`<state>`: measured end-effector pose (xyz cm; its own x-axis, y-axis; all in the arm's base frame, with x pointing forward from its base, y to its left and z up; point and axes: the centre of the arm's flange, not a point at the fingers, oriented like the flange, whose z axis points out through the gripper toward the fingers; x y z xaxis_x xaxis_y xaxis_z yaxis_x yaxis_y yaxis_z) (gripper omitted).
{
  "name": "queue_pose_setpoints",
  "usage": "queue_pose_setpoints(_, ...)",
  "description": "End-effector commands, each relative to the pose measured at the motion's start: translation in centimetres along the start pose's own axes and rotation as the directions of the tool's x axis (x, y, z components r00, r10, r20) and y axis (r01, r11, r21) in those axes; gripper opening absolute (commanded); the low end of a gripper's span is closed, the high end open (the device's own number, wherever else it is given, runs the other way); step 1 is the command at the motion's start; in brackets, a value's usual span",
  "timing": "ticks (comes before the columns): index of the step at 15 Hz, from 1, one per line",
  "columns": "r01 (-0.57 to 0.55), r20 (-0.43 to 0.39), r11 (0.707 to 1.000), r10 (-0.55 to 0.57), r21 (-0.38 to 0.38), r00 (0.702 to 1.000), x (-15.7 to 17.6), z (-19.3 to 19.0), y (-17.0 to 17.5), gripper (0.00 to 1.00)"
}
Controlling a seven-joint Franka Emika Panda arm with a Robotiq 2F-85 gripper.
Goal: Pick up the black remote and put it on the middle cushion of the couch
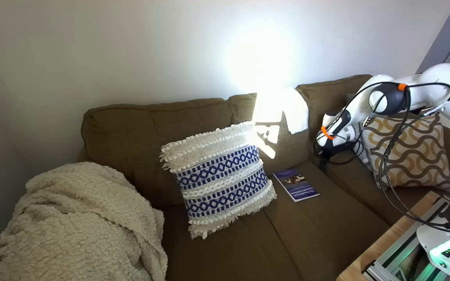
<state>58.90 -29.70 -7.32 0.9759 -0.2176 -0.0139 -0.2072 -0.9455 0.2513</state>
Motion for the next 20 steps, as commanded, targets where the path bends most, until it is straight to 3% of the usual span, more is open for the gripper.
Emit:
queue_pose_setpoints(1,-0.037,0.012,0.997,0.037,-0.066,0.999,-2.6,-5.0,2.9,0.05)
queue_pose_setpoints(10,-0.06,-0.002,0.995,0.06,-0.081,0.998,-3.0,-9.4,3.5,0.05)
queue_pose_setpoints(18,-0.073,0.021,0.987,0.077,-0.143,0.997,-3.1,-14.0,3.9,0.05)
queue_pose_setpoints(20,-0.068,0.023,0.987,0.072,-0.148,0.997,-4.8,-15.1,5.7,0.05)
